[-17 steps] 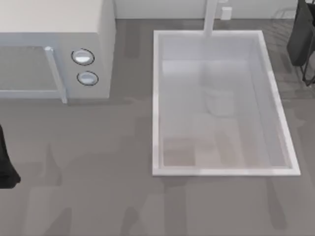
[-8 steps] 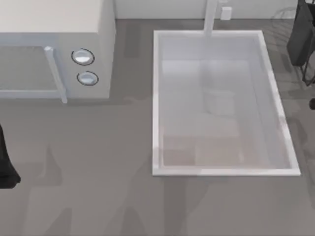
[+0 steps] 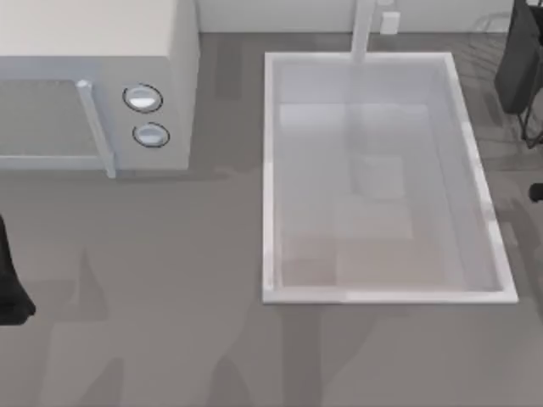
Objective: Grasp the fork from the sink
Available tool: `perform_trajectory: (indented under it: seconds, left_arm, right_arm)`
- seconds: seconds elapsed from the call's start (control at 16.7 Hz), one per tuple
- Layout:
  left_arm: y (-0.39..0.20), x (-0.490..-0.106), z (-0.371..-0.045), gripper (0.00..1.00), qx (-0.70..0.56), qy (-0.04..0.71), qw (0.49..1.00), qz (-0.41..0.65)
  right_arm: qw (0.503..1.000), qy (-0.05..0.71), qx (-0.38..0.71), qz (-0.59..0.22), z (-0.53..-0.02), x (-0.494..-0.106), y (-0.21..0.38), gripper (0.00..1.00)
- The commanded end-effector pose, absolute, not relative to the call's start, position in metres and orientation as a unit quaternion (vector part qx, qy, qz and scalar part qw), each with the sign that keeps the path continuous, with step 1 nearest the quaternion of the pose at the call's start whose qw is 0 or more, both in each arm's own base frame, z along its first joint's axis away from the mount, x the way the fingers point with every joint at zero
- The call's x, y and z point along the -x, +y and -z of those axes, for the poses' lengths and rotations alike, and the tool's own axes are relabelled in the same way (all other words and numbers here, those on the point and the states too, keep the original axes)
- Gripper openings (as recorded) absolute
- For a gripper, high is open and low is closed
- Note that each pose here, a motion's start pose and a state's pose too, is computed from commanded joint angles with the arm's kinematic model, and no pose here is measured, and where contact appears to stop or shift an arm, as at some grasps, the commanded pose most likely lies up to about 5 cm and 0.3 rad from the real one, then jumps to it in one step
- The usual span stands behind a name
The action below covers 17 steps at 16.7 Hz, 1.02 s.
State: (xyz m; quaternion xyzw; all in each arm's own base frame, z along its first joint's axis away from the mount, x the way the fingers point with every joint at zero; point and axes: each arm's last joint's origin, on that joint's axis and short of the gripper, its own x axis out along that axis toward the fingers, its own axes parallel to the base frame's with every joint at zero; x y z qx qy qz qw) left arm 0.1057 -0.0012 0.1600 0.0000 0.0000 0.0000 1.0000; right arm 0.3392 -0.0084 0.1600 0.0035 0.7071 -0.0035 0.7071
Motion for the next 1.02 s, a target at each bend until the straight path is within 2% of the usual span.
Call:
perform_trajectory:
  seconds: [0.66, 1.02]
  left_arm:
    - [-0.0012, -0.1057, -0.1600, 1.00, 0.000, 0.000, 1.000, 0.000]
    - [-0.0012, -0.1057, -0.1600, 1.00, 0.000, 0.000, 1.000, 0.000]
  right_arm:
    - [0.707, 0.707, -0.004, 0.004, -0.1600, -0.3392, -0.0084, 0.98]
    - [0.707, 0.707, -0.004, 0.004, -0.1600, -0.3392, -0.0084, 1.00]
